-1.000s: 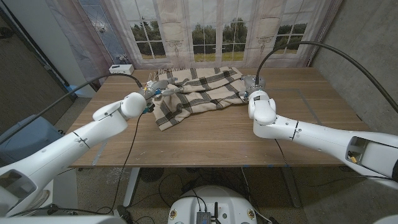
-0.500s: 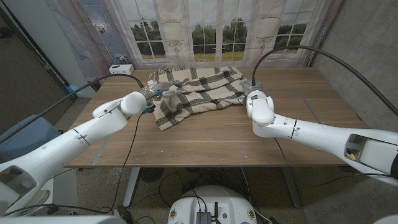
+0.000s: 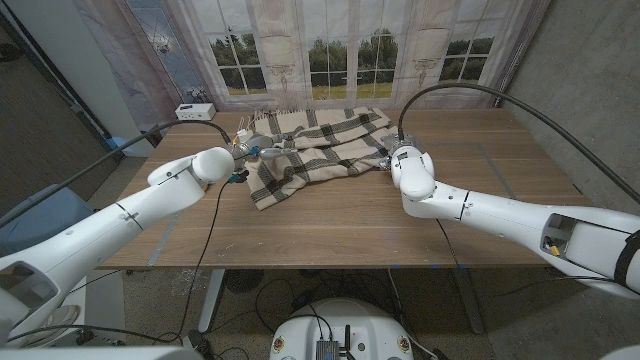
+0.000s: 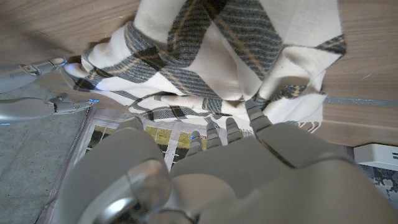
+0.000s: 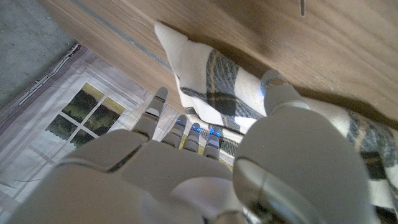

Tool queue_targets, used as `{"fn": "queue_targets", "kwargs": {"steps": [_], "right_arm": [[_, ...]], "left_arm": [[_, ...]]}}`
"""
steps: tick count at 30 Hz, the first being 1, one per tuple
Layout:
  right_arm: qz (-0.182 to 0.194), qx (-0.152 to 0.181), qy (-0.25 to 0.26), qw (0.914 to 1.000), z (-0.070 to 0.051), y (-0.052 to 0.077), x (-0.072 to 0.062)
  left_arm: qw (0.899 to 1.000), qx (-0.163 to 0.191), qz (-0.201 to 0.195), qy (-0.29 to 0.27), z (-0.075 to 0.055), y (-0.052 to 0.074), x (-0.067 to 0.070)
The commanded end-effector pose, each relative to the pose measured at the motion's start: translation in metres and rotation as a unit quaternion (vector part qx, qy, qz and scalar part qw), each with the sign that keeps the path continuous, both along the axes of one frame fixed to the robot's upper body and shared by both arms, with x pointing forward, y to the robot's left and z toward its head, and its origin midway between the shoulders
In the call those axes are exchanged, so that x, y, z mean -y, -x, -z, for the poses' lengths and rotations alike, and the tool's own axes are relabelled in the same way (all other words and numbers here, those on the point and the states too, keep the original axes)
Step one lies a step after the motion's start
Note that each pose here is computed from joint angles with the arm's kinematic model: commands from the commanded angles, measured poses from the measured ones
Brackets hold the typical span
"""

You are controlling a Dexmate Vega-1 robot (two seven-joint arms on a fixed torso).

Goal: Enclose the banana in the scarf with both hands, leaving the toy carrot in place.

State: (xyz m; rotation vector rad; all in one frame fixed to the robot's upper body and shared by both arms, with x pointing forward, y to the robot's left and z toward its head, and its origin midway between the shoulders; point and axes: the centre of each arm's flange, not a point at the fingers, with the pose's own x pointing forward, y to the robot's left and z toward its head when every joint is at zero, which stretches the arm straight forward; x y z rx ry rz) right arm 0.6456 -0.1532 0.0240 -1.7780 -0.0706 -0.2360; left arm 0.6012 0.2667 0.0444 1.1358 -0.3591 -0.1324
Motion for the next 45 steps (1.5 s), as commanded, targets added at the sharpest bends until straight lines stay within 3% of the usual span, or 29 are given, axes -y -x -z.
{"fn": "queue_targets", "kwargs": {"steps": [1,9,17,22,28,36,38,45], "right_arm": [[0.009,-0.026,0.012,0.9996,0.007,-0.026,-0.003],[0.023,-0.041,0.008,0.9989,0.010,-0.040,0.003],[0.019,-0.039,0.002,0.9991,0.007,-0.049,0.007],[0.010,0.010,0.029,0.9995,0.008,-0.053,0.006],[-0.028,0.076,0.063,0.9947,0.011,-0.057,0.003],[-0.092,0.153,0.103,0.9785,0.006,-0.058,-0.007],[-0.111,0.174,0.119,0.9712,0.004,-0.058,-0.011],[-0.177,0.204,0.175,0.9468,-0.011,-0.060,-0.026]], "left_arm": [[1.000,-0.022,0.002,0.001,0.003,-0.001,-0.002],[0.999,-0.046,0.006,0.004,0.006,-0.005,-0.003],[0.995,-0.098,0.021,0.007,0.011,-0.018,0.001],[0.993,-0.115,0.019,-0.002,0.012,-0.022,0.004],[0.992,-0.124,0.021,-0.002,0.013,-0.023,0.006],[0.991,-0.134,0.025,0.000,0.015,-0.024,0.006],[0.990,-0.140,0.025,-0.002,0.016,-0.025,0.006],[0.988,-0.152,0.019,-0.014,0.018,-0.026,0.007]]}}
